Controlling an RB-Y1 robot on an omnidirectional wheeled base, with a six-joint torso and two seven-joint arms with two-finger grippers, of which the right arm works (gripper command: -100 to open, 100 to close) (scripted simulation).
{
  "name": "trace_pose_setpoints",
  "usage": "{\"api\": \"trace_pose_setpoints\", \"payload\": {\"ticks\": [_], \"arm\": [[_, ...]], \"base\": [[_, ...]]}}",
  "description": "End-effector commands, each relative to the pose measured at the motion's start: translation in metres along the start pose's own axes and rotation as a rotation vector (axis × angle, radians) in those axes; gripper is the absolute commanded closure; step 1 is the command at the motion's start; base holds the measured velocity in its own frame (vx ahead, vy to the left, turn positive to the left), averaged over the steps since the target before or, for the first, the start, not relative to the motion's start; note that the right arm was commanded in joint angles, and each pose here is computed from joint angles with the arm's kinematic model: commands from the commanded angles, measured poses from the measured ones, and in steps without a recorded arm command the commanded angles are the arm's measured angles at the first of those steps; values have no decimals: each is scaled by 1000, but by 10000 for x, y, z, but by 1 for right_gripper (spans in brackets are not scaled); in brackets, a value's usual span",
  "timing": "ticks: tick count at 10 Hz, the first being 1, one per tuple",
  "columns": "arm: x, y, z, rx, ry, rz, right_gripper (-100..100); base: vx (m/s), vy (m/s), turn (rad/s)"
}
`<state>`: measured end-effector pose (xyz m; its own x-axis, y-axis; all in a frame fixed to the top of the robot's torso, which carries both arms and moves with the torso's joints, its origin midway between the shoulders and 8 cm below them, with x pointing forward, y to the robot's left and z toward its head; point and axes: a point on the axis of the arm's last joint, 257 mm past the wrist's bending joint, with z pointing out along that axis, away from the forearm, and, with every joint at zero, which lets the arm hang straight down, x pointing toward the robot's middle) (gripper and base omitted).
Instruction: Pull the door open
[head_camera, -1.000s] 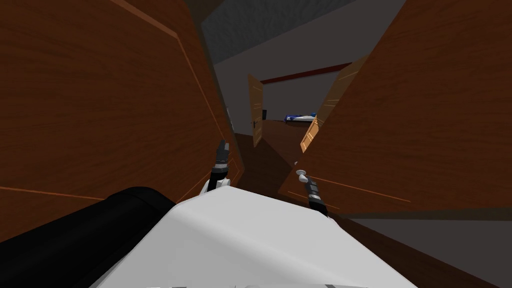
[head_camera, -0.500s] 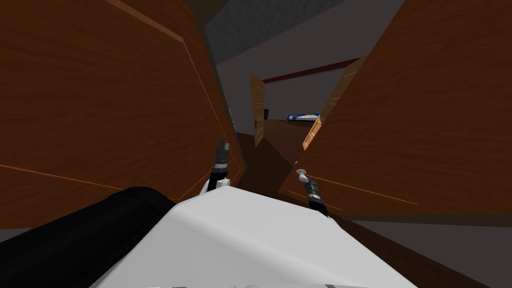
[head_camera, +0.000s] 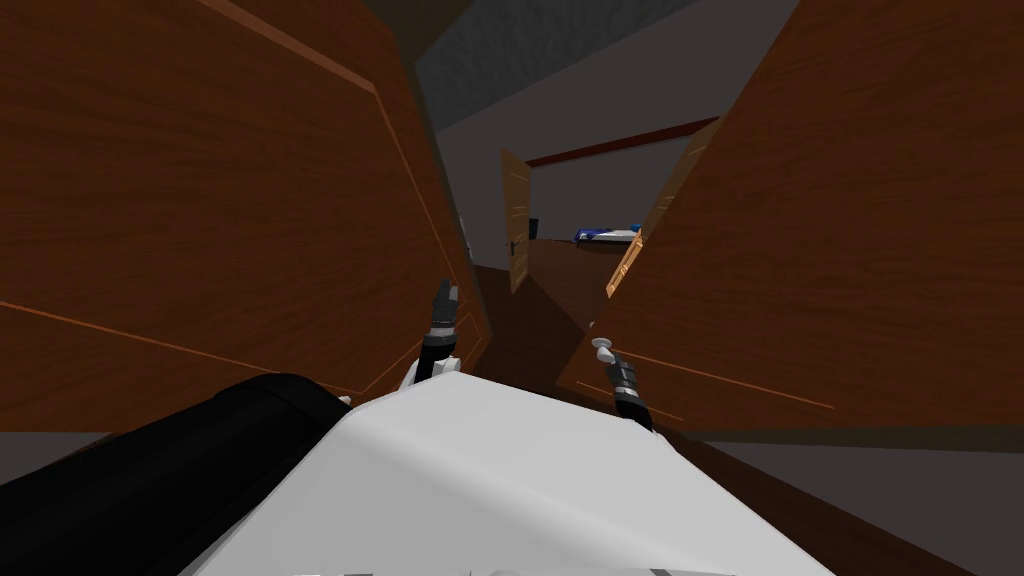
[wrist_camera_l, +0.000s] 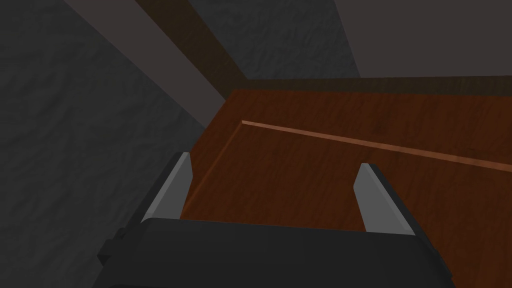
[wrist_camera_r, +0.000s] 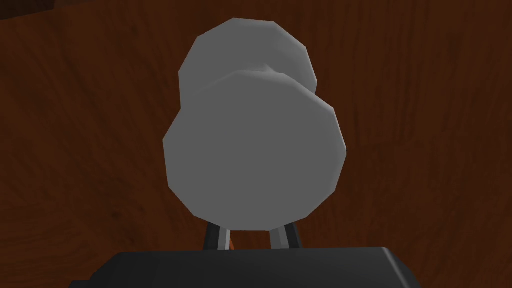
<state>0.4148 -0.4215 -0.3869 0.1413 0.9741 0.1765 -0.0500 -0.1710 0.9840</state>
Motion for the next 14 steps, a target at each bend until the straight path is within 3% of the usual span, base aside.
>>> {"api": "trace_pose_setpoints", "payload": {"ticks": [1,3,10,11,14], "arm": [[183,32,17,-20,32,15,100],[183,32,17,-20,32,15,100],[174,24,70,-19,11,250,100],[7,-24,4,0,-26,262,-100],[66,-36,33,-3,-29,369,-100]], "base": [[1,9,-11],[4,1,2],[-41,-18,61],[-46,-43,-5],[-82,21,18]]}}
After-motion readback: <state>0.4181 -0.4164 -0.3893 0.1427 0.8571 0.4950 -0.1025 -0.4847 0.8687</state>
